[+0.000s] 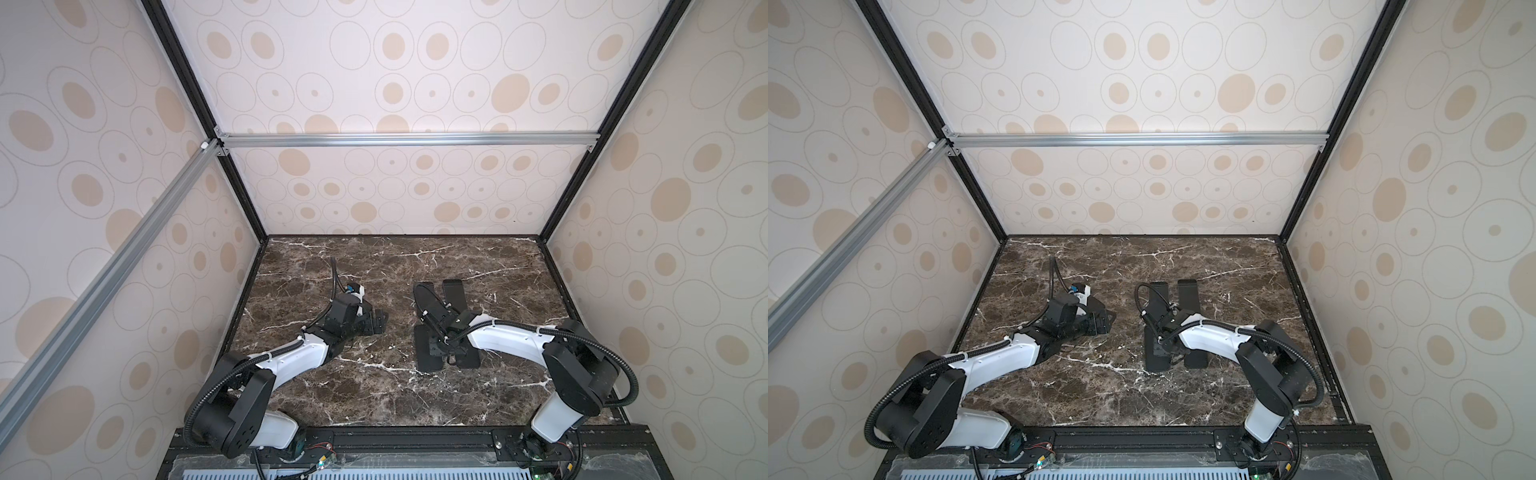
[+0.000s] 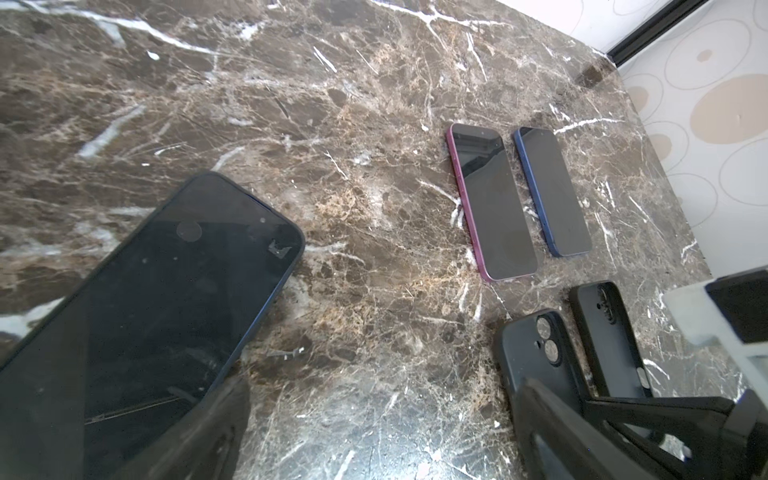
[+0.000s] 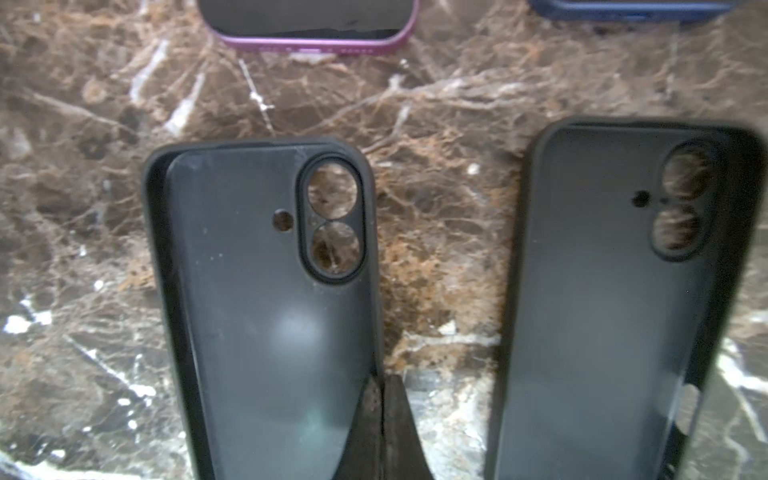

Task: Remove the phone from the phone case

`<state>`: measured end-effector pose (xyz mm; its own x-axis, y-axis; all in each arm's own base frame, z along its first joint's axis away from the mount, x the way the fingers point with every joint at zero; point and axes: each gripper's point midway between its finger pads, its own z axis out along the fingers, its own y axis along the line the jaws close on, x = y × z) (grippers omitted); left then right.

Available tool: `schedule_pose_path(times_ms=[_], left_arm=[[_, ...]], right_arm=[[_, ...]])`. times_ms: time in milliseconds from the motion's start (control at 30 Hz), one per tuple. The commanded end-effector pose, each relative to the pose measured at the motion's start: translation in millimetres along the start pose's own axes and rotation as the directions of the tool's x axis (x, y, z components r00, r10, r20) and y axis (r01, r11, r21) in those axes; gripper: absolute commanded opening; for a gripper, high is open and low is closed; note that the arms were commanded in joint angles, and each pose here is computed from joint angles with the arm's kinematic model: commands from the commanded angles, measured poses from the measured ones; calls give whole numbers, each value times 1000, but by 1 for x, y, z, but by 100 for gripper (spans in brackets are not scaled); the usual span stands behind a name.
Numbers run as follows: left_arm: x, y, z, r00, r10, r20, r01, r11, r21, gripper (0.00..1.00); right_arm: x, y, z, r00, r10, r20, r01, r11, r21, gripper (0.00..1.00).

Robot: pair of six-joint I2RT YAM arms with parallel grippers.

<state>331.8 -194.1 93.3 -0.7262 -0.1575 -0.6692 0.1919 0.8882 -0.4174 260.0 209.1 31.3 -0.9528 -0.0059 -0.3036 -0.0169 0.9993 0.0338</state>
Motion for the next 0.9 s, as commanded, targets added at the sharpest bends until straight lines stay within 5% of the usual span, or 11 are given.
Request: schedule_pose_path(times_ms=[0, 433, 700, 867], left_arm=[[-19, -8, -4, 999, 20, 47, -20, 1000, 2, 99], [-17, -7, -3, 999, 9, 45, -9, 1000, 4, 99], [-38, 22, -14, 998, 27, 63, -17, 989, -150, 99], [-45, 66, -17, 996, -66, 64, 80, 966, -245, 99]], right_arm=[[4, -16, -1, 999, 32, -11, -32, 998, 51, 0], [7, -23, 3, 999, 43, -19, -42, 997, 72, 6], [-21, -13, -31, 994, 32, 104, -32, 999, -3, 43], [-36, 15, -47, 985, -18, 173, 35, 995, -97, 53]])
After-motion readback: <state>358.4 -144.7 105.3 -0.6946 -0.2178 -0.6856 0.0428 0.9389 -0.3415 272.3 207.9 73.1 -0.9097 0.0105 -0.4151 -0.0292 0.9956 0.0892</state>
